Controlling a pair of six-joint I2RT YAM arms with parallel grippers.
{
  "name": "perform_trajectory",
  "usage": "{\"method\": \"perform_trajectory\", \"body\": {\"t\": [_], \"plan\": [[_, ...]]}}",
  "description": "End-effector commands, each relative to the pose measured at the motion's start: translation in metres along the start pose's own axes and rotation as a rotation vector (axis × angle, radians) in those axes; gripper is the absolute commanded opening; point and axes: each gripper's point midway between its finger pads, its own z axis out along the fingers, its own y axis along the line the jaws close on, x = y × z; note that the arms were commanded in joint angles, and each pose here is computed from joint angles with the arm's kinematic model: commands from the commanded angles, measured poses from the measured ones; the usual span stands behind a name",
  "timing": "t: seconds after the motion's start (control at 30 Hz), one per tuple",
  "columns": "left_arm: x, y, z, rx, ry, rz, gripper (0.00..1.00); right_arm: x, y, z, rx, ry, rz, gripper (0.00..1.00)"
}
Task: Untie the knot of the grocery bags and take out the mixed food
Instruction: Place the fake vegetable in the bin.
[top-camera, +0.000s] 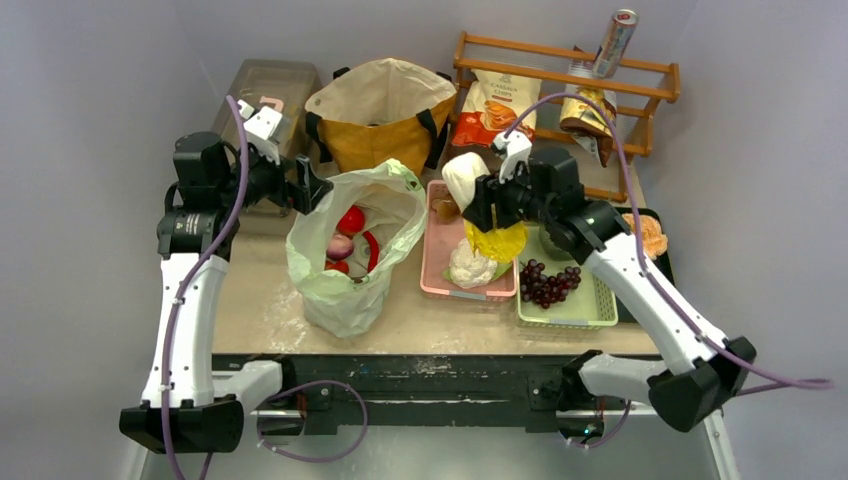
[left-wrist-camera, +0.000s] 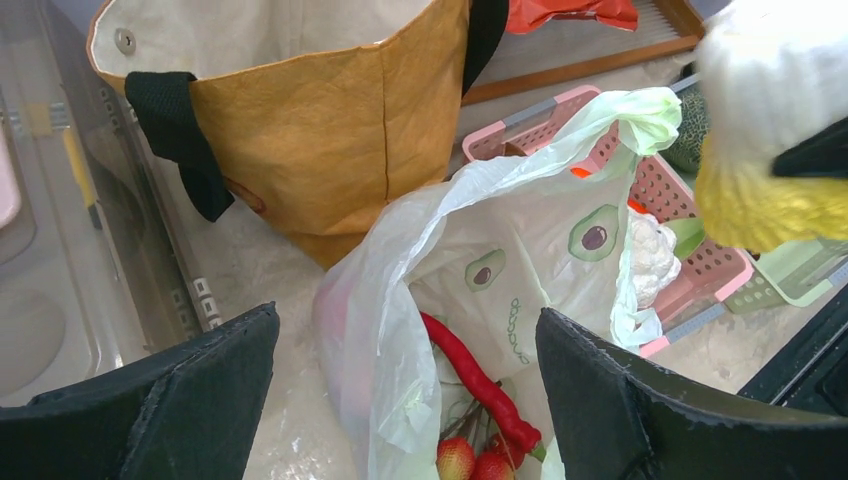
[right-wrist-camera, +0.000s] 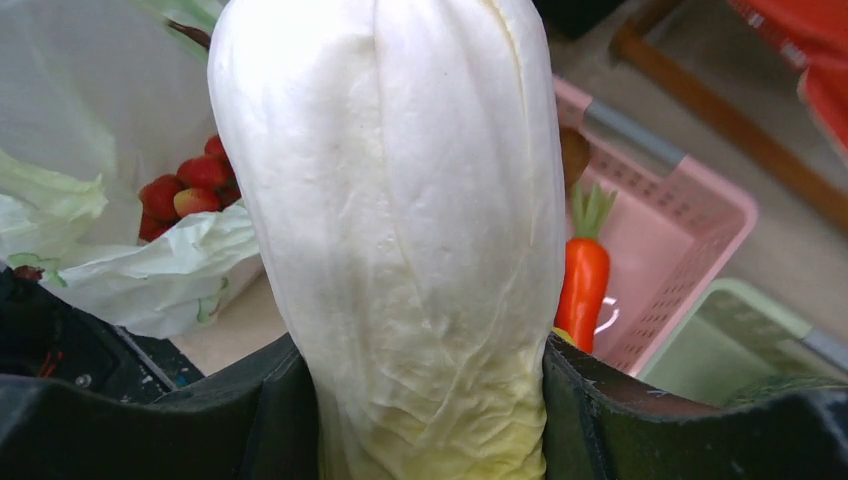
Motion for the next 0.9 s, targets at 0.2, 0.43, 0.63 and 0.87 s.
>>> {"method": "perform_trajectory", "body": {"t": [0.2,0.43,0.63,0.87], "plan": [[0.003,-0.012,-0.025,-0.03,-0.028,0.078,0.95,0.054,-0.008,0.082,-0.061,0.217,0.39,0.38],[0.013,-0.012,-0.03,-0.055,-0.013,0.056,0.95,0.071,0.003,0.126,-0.133,0.314,0.569,0.63],[0.025,-0.009,-0.034,-0.082,0.025,0.046,0.97,0.067,-0.001,0.108,-0.079,0.325,0.573,0.99],[0.043,-0.002,-0.025,-0.091,0.08,0.011,0.97,0.006,-0.022,0.059,0.004,0.095,0.24,0.99]]}}
